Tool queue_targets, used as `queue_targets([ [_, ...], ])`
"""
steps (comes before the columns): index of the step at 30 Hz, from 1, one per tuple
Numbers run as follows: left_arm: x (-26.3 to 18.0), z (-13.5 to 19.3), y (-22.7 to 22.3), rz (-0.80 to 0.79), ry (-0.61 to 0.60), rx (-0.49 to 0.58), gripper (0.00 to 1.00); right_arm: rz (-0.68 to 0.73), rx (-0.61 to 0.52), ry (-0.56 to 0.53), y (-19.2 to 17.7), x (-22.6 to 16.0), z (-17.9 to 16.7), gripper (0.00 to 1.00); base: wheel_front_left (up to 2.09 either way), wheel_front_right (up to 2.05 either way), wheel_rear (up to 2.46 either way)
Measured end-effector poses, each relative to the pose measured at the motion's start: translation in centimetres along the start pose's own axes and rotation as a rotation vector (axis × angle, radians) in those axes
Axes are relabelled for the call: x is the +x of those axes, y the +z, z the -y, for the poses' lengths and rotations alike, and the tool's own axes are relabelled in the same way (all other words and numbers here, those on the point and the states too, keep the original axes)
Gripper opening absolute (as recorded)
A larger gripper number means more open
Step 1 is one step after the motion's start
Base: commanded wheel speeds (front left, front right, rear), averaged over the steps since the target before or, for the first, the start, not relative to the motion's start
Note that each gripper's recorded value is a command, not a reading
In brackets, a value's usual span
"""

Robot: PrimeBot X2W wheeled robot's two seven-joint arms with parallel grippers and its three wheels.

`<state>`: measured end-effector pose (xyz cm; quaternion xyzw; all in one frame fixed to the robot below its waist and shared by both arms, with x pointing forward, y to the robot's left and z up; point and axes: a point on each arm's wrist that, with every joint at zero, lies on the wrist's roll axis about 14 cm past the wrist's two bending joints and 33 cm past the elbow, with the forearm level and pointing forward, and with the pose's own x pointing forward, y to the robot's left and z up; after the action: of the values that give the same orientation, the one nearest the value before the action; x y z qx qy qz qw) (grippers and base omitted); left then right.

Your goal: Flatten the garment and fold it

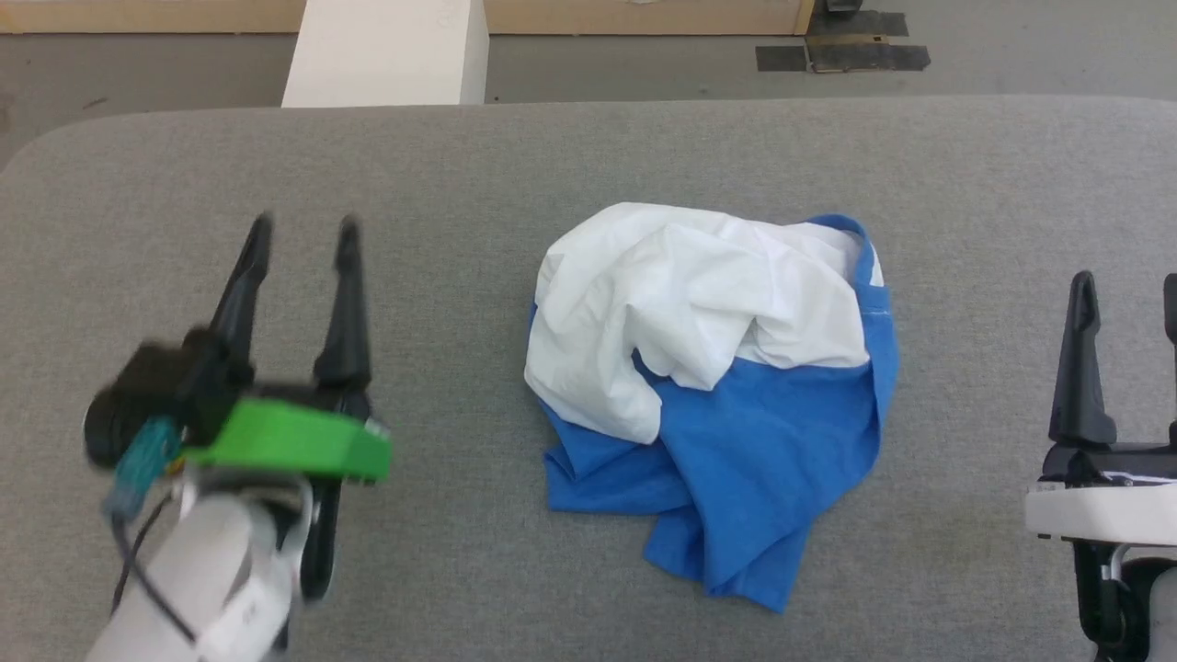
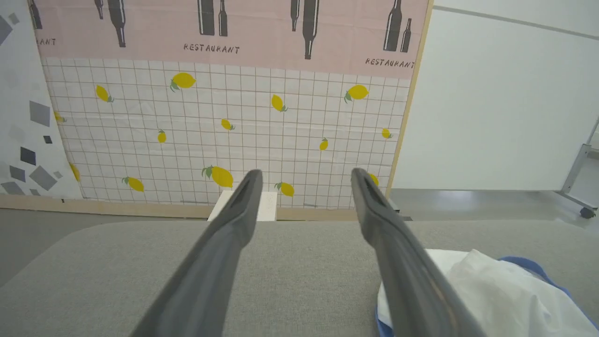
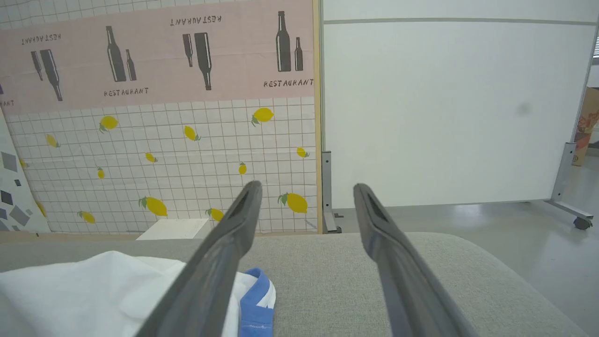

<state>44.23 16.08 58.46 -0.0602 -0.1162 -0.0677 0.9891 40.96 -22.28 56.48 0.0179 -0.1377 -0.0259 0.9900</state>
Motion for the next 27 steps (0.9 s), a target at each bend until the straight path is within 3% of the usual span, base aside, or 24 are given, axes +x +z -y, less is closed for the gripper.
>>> queue_targets([
  [5,-4.3,-2.5,-1.7,-0.051,0.132,0.07,1.0,-0.038,0.007,0.019,-1.0,-0.4,-0.7,1.0,0.0,0.0,0.0],
  [9,-6.4,-3.1,-2.2,-0.065,0.214,0.057,1.0,-0.079,0.013,0.034,-2.0,-0.7,-1.2,1.0,0.0,0.0,0.0],
  [17,-6.7,-2.5,-3.8,-0.09,0.201,0.026,1.0,-0.189,0.03,0.12,-3.9,0.3,-4.3,1.0,0.0,0.0,0.0],
  [27,-6.1,-3.0,-6.2,-0.13,0.214,-0.006,1.0,-0.784,-0.033,0.153,-14.1,-2.0,-5.1,1.0,0.0,0.0,0.0],
])
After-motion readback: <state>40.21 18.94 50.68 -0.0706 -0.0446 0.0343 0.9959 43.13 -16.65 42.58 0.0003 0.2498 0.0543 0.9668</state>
